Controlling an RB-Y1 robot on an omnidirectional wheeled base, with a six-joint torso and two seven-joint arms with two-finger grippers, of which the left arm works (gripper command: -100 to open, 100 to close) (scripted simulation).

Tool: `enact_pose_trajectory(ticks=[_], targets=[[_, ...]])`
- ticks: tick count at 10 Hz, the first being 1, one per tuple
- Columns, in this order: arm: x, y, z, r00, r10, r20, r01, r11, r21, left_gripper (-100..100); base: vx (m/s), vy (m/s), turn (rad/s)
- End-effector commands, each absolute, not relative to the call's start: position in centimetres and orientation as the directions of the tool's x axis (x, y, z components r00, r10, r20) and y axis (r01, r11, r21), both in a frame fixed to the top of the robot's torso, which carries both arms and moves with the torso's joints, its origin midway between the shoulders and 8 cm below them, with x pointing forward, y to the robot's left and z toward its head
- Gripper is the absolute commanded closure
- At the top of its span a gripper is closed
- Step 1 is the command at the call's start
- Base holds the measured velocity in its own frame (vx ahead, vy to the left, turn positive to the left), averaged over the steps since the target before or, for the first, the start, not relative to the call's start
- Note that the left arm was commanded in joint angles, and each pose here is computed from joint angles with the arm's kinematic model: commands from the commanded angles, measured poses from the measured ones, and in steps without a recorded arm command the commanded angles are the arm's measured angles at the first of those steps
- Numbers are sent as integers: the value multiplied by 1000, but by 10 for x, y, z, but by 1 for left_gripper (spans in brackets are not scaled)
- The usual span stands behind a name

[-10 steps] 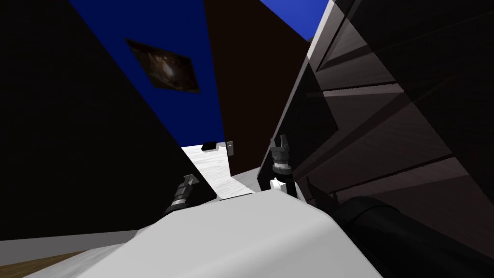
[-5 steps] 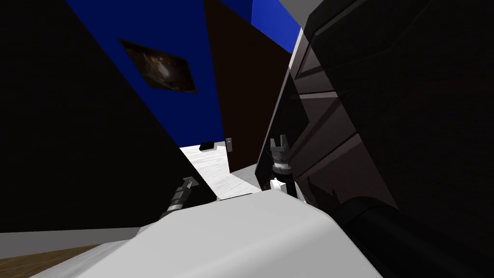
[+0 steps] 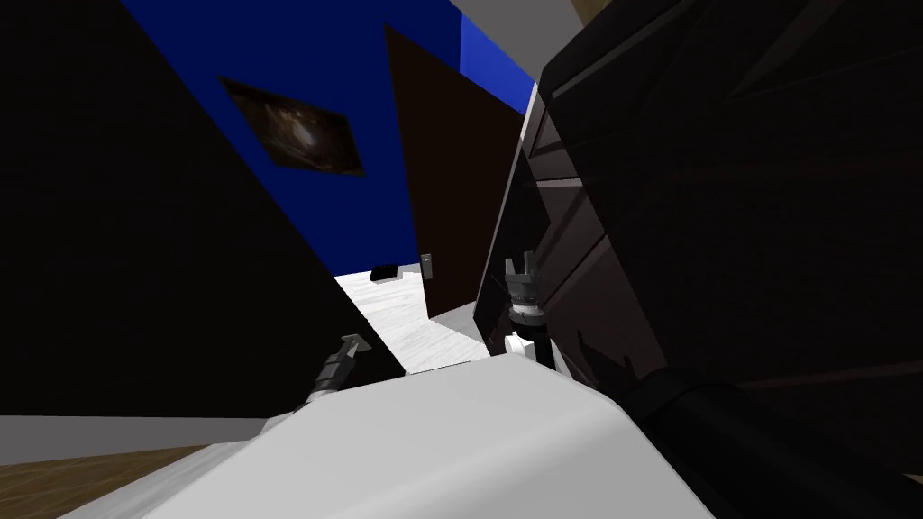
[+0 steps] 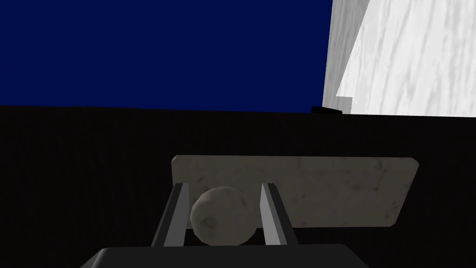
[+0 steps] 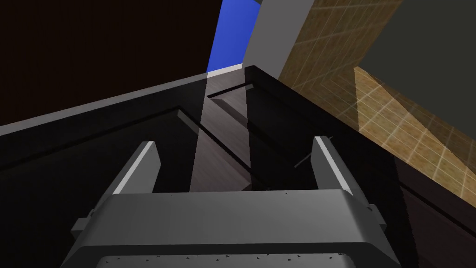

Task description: Pull the door open

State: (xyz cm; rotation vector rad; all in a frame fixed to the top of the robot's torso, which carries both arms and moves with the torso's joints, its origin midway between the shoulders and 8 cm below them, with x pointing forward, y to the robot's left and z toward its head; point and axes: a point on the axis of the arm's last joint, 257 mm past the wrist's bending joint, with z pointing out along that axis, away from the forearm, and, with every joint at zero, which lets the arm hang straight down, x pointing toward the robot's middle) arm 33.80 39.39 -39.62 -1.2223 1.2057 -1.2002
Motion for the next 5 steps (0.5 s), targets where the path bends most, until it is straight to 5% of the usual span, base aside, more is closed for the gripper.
enact_pose_trajectory(ticks=[1, 5], targets=[[329, 394, -395, -7, -1000, 3, -4, -3, -1000, 100, -194, 68, -148], [306, 396, -393, -48, -999, 0, -1, 0, -1000, 100, -211, 64, -147]])
